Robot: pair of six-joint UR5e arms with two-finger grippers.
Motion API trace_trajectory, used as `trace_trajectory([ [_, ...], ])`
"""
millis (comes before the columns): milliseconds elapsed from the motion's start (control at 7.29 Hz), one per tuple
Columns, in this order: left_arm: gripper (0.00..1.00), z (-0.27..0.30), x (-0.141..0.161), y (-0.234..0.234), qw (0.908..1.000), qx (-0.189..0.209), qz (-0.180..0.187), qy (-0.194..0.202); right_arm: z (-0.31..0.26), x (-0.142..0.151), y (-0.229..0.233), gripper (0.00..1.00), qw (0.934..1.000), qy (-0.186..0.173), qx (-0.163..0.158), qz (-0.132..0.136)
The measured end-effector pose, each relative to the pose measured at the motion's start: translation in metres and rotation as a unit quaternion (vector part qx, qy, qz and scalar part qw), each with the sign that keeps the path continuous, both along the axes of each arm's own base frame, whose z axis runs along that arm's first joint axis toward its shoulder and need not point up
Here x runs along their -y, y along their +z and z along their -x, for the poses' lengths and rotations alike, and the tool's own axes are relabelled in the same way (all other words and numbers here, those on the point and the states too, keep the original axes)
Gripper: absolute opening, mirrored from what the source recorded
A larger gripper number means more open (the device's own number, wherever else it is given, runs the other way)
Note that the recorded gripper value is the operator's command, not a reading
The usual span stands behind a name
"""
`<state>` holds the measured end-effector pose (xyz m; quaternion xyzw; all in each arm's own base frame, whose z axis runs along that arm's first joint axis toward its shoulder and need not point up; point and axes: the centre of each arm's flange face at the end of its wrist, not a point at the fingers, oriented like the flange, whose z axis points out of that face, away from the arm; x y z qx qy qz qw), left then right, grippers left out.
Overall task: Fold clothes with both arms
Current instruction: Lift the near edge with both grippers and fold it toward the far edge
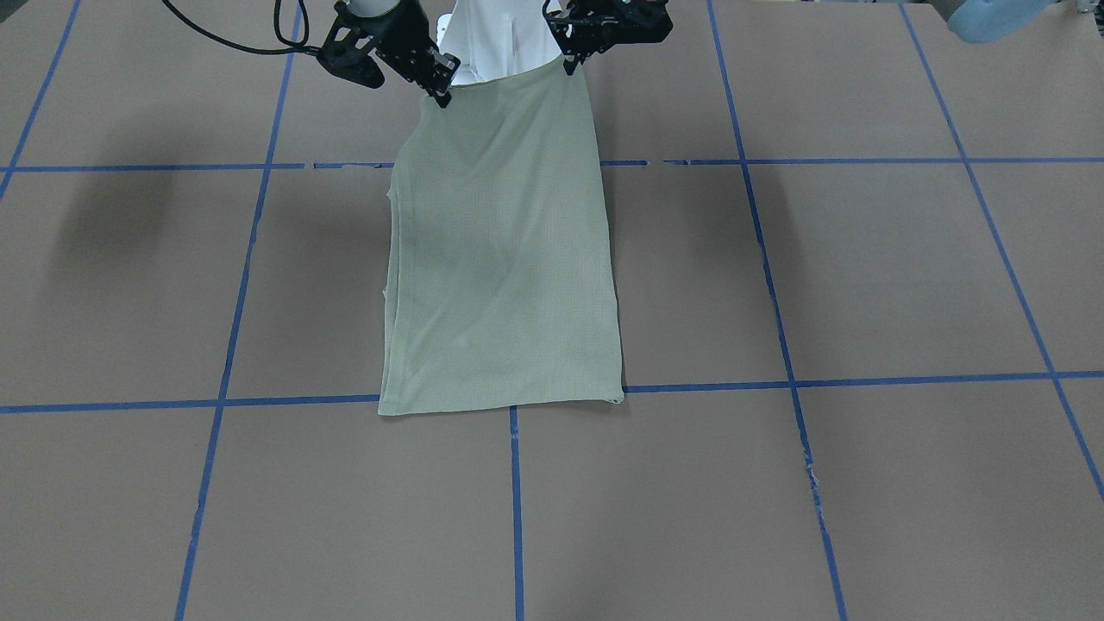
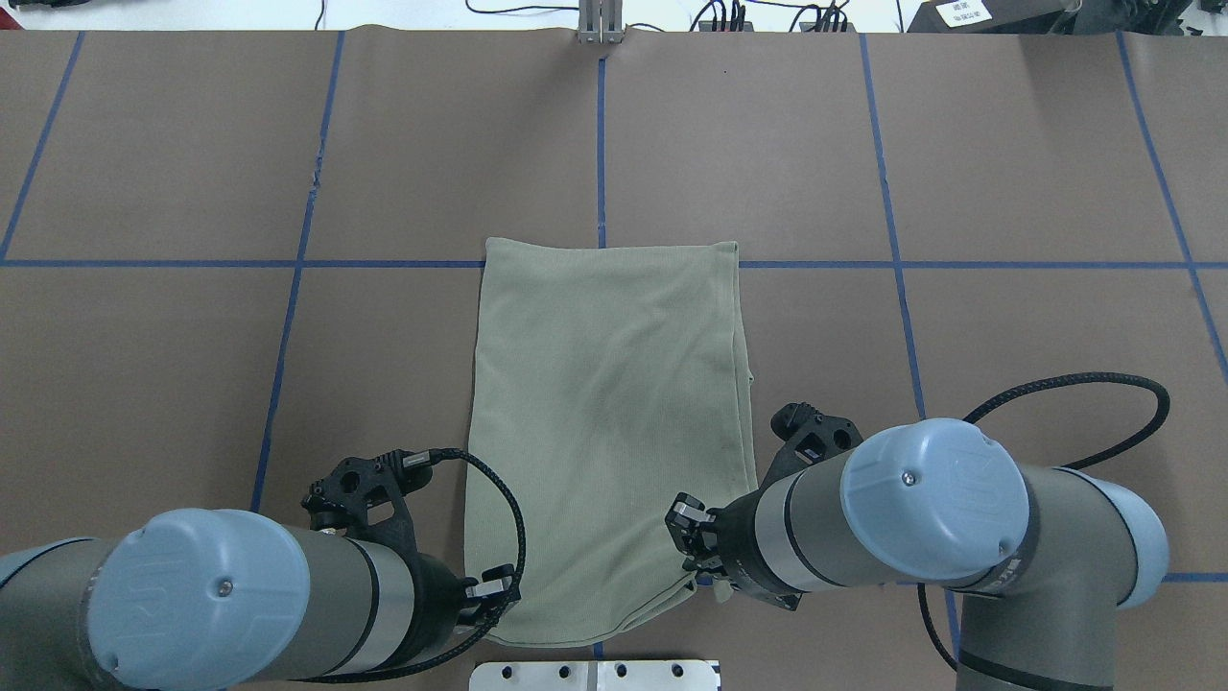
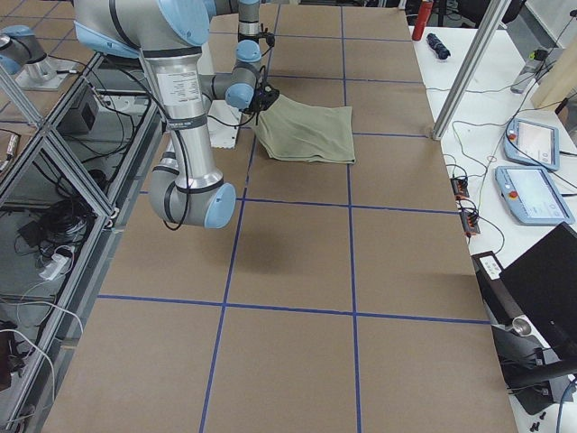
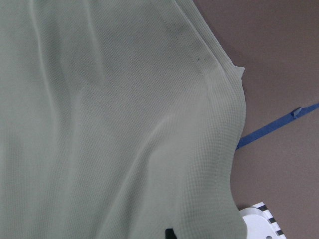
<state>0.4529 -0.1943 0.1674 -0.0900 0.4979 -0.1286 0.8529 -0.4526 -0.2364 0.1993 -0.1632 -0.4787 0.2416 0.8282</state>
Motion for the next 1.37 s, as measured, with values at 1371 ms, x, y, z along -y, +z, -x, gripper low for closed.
trace_trajectory([
  [1371,0.00,-0.041,0.263,0.028,0.9842,-0.001,-0.101,-0.145,0.039,0.250,0.024,0.00,0.9902,0.114,-0.046,-0.066],
])
